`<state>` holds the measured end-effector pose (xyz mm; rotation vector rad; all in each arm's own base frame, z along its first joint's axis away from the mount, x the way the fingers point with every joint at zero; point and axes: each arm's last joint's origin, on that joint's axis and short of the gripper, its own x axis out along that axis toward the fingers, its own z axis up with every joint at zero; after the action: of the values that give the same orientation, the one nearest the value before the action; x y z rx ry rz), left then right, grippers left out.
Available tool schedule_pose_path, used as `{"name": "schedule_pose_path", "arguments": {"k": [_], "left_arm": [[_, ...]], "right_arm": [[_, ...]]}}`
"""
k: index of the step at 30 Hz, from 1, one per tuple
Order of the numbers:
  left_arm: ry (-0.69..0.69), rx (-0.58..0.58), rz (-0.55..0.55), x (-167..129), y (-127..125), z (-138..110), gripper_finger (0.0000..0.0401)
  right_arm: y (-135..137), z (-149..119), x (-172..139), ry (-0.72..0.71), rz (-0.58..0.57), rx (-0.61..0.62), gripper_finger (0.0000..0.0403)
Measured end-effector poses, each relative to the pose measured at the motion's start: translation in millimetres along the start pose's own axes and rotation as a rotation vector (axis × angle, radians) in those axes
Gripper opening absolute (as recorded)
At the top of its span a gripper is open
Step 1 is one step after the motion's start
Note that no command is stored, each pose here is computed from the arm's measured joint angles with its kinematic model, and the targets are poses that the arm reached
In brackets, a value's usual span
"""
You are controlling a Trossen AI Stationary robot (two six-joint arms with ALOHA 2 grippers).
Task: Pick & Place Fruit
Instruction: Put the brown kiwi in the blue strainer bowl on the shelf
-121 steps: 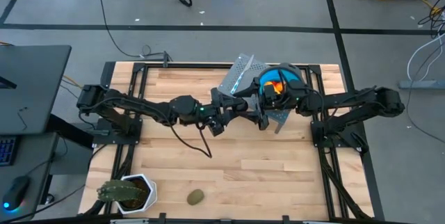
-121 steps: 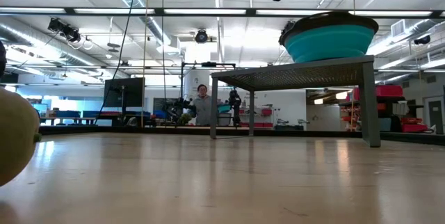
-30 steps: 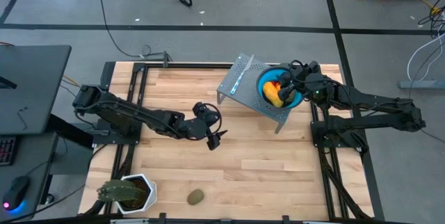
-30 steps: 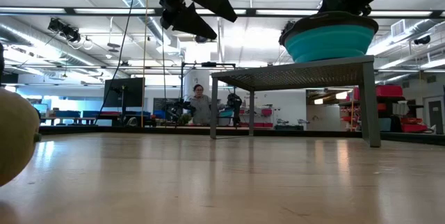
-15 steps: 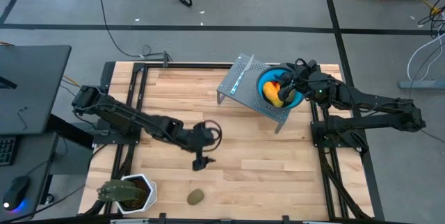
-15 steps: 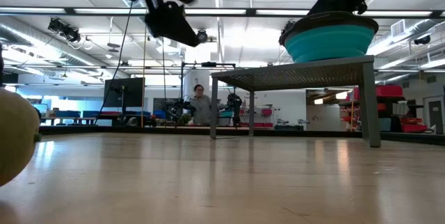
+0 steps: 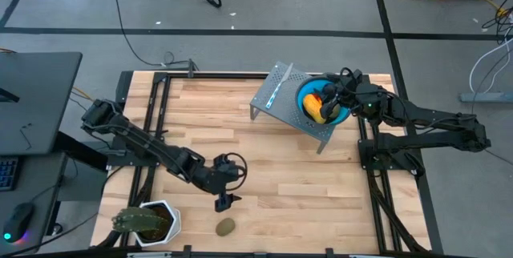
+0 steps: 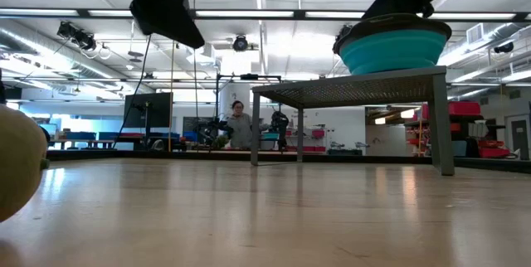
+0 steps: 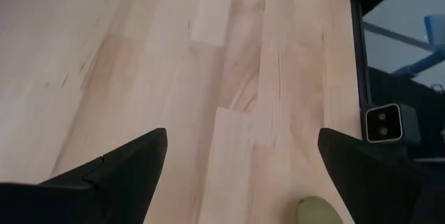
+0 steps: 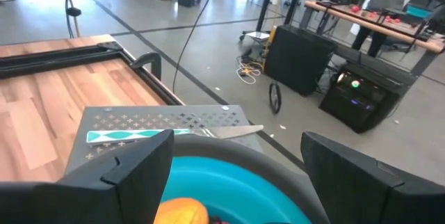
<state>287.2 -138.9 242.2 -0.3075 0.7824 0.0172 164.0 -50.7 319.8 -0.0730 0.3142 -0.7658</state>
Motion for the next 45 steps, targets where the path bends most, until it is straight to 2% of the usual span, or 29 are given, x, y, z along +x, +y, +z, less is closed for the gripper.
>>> {"name": "schedule_pose_path", "arguments": {"k": [7,14,20,24,28,39,45], "left_arm": [[0.023,-0.049,0.009,-0.2,0.4,-2.6,0.0384],[0.061,-0.098,-0.036,-0.3,-1.1,-3.8,0.0384],[0.117,-0.053,-0.012,4.5,-15.5,10.4,0.0384],[0.216,-0.019,0.023,11.6,-26.7,20.8,0.0384],[0.349,-0.106,0.053,20.9,-32.9,21.8,0.0384],[0.583,-0.276,0.038,55.0,-47.4,-6.2,0.0384],[0.579,-0.286,-0.023,62.3,-70.8,-22.5,0.0384]], "right_arm": [[0.1,0.0,0.0,0.0,0.002,0.007,0.0325],[0.1,0.0,0.0,0.0,0.003,0.007,0.0325],[0.5,0.1,-0.1,-0.001,0.017,0.008,0.0325],[2.0,0.3,-0.2,-0.003,0.071,0.021,0.0325],[2.9,0.1,-0.3,-0.001,0.1,0.022,0.0325],[2.9,2.1,-0.3,-0.022,0.099,0.012,0.0325],[2.8,8.9,-0.6,-0.088,0.103,0.0,0.0325]]}}
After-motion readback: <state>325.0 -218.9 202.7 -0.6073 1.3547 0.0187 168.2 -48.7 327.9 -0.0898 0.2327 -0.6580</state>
